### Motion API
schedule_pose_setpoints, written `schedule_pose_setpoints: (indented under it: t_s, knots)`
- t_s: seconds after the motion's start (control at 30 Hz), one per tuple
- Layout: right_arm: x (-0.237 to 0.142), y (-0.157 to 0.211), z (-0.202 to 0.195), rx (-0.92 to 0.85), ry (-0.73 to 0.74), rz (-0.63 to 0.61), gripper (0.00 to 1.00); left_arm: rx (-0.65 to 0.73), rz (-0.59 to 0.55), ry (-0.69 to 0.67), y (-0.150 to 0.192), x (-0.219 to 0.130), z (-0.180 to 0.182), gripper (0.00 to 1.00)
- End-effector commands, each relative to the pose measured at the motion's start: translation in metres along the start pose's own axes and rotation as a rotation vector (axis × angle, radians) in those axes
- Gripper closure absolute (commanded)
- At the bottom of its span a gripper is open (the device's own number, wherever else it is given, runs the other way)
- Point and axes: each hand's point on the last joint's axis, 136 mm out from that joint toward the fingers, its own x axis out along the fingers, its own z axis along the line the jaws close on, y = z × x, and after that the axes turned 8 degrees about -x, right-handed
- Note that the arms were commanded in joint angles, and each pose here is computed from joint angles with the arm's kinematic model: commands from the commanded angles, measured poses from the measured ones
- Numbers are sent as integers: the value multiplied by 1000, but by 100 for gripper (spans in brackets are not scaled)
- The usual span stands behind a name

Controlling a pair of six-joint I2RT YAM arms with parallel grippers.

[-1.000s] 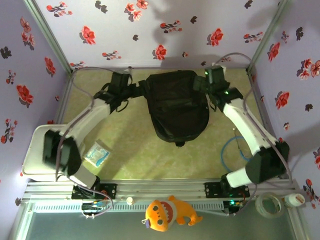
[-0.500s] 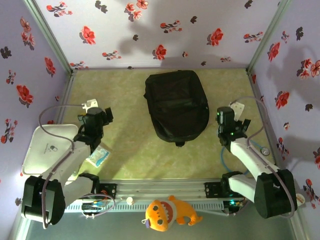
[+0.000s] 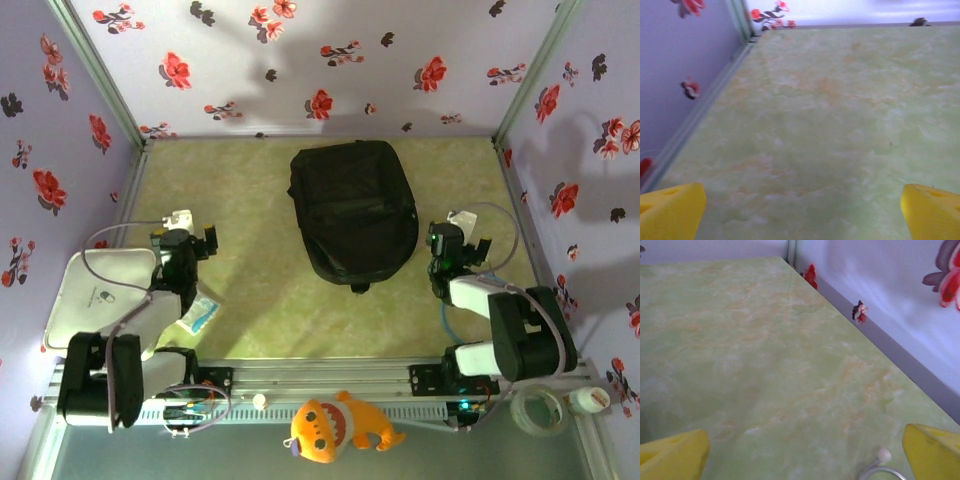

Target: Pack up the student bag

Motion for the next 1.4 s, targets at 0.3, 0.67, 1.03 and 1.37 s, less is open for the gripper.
schedule_pose_setpoints:
  t_s: [0.3,0.67,1.03,1.37]
  knots:
    - [9,-17,24,36,-157,-148,1,26,-103,257,-6,21,-31,0]
    - [19,-14,20,69,-154,-111,1,17,-41,238,13,49,-28,0]
    - [31,-4,20,98,-167,-77,1,-16,-16,141,12,58,-13,0]
    - [32,-3,19,101,-162,-75,1,-10,-14,145,12,58,-15,0]
